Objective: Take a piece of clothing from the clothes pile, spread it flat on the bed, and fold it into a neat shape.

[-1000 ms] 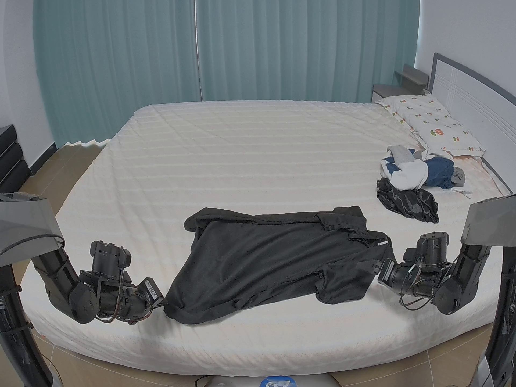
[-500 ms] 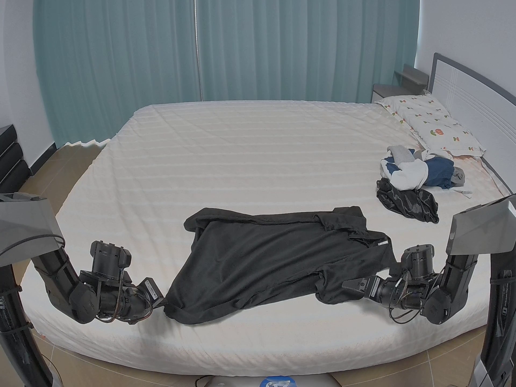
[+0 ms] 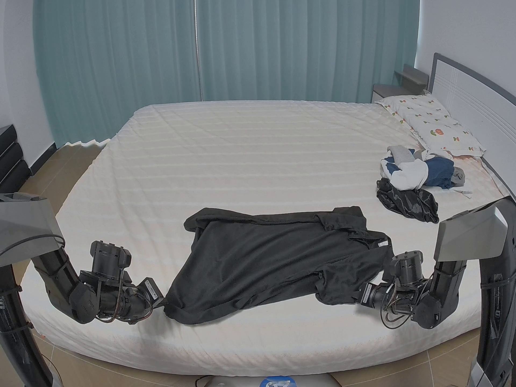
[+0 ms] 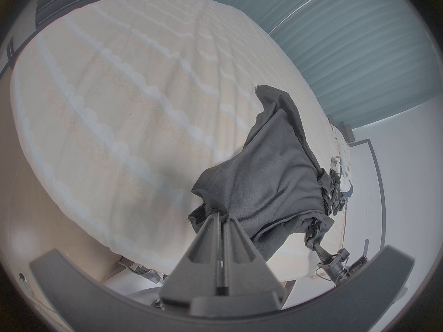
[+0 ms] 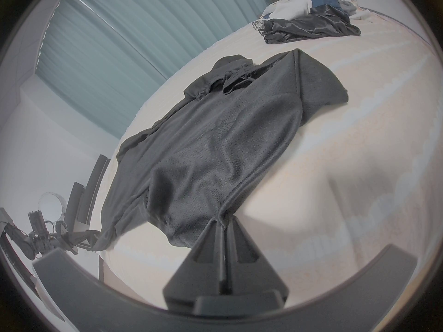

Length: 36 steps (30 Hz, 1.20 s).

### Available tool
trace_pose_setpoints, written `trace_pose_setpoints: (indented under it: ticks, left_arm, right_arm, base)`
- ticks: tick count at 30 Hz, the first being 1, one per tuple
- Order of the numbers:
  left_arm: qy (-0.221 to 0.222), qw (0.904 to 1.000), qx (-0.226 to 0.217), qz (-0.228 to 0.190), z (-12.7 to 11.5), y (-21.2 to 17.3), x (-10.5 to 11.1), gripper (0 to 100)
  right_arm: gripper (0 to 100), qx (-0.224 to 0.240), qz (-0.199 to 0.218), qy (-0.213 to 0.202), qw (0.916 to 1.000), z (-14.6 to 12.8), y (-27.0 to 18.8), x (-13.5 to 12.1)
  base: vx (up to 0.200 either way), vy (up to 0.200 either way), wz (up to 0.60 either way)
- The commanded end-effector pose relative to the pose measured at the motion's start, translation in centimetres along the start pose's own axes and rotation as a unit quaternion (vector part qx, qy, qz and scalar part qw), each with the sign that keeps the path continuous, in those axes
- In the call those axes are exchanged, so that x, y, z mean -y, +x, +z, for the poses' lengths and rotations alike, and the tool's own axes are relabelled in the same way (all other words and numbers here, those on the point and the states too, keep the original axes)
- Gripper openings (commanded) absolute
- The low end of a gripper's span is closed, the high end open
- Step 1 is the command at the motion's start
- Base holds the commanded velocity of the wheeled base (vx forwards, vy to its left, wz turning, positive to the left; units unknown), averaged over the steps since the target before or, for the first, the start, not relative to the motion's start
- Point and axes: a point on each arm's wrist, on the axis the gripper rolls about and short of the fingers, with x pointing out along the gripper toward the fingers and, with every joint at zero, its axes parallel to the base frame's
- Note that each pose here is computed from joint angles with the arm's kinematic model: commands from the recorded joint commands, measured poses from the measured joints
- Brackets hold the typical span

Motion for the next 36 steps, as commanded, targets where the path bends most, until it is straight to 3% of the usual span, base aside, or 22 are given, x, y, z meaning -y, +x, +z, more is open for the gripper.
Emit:
trace_pose_setpoints:
  ticks: [1, 9, 16, 19, 27, 31, 36]
  left_arm:
    - [0.000, 1.0000, -0.001, 0.001, 0.0, 0.0, -0.1, 0]
    - [0.018, 0.9998, -0.008, 0.008, -0.7, -0.3, -0.2, 0]
    - [0.096, 0.9938, -0.009, 0.056, -2.5, -1.4, -0.7, 0]
    - [0.105, 0.9915, -0.013, 0.075, -2.9, -1.7, -0.6, 0]
    - [0.151, 0.9780, -0.074, 0.124, -3.8, -3.7, -0.5, 0]
    - [0.167, 0.9687, -0.111, 0.147, -4.6, -3.7, -0.7, 0]
    - [0.174, 0.9655, -0.122, 0.151, -5.1, -3.6, -0.7, 0]
  right_arm:
    - [0, 0.013, -0.020, 0.004, 0.9997, 0.9, -2.5, 1.2]
    - [0, 0.026, -0.057, 0.010, 0.9980, 1.2, -8.0, 3.2]
    - [0, 0.015, -0.081, -0.005, 0.9966, 0.1, -11.1, 4.1]
    - [0, 0.008, -0.094, -0.006, 0.9955, -0.4, -12.0, 4.7]
    - [0, -0.026, -0.114, -0.025, 0.9928, -1.6, -13.9, 6.0]
    - [0, -0.074, -0.130, -0.034, 0.9881, -2.5, -14.2, 6.4]
    - [0, -0.085, -0.136, -0.049, 0.9858, -2.7, -14.2, 6.7]
  base:
    - [0.000, 0.000, 0.00]
    - [0.000, 0.000, 0.00]
    - [0.000, 0.000, 0.00]
    - [0.000, 0.000, 0.00]
    - [0.000, 0.000, 0.00]
    - [0.000, 0.000, 0.00]
    - [0.000, 0.000, 0.00]
